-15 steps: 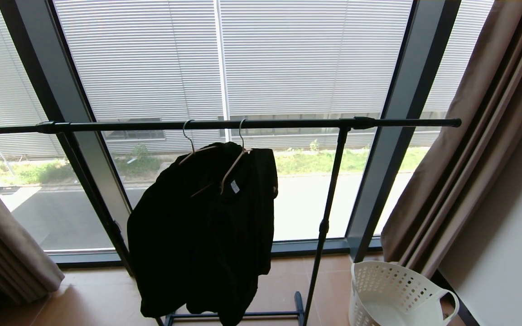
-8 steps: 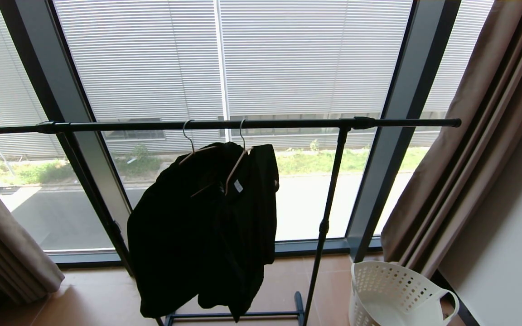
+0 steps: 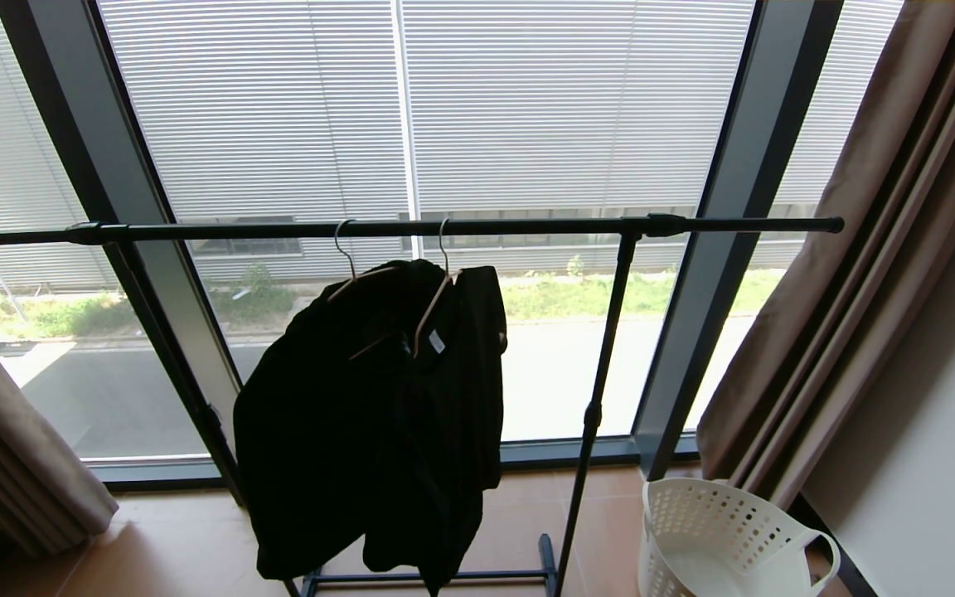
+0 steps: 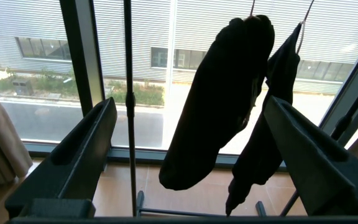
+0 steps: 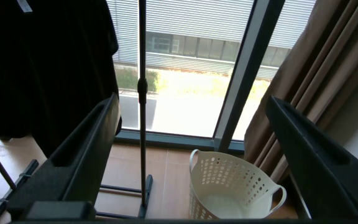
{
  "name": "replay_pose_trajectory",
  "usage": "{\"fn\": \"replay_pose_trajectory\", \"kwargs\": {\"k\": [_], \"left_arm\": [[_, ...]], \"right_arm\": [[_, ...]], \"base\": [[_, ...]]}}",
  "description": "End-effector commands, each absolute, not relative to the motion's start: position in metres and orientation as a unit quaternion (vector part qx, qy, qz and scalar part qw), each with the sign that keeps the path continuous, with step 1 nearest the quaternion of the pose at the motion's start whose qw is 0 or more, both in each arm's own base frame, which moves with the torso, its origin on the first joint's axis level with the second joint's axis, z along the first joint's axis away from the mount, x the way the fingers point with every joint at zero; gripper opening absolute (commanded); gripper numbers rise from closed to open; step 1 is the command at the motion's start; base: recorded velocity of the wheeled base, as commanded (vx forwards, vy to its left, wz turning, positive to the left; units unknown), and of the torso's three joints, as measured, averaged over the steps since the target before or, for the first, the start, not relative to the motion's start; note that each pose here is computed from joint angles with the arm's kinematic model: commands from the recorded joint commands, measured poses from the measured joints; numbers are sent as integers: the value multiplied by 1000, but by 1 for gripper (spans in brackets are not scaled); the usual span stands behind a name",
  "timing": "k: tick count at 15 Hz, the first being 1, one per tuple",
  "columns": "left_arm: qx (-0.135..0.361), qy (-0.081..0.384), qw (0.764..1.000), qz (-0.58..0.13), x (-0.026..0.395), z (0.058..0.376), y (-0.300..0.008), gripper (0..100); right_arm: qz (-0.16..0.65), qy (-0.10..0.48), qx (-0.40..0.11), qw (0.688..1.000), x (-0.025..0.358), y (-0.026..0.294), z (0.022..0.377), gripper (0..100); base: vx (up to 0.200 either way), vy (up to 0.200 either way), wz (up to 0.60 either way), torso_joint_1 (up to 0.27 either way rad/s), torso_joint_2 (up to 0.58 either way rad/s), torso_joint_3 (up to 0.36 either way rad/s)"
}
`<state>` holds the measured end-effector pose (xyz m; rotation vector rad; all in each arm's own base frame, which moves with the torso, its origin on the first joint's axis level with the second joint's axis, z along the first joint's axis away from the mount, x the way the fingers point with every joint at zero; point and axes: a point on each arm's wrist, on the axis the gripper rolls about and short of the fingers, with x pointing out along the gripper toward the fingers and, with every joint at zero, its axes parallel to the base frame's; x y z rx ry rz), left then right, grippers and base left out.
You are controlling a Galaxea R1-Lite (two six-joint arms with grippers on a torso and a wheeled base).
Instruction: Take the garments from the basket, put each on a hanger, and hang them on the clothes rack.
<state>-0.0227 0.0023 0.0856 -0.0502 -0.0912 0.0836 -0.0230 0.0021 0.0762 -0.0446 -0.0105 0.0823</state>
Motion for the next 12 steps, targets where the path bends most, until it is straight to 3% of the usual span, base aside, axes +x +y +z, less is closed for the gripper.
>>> {"fn": "replay_pose_trajectory", "kwargs": {"k": [1,12], "left_arm": [[-25,-45,998,42,-22,86,2,100],[-25,-45,998,42,-22,86,2,100]], "right_arm": [[41,-5,-22,999,-23,2,76,100],[39,-5,-20,999,-23,2,76,100]], "base": [[0,0,0,0,0,0],[0,0,0,0,0,0]]}}
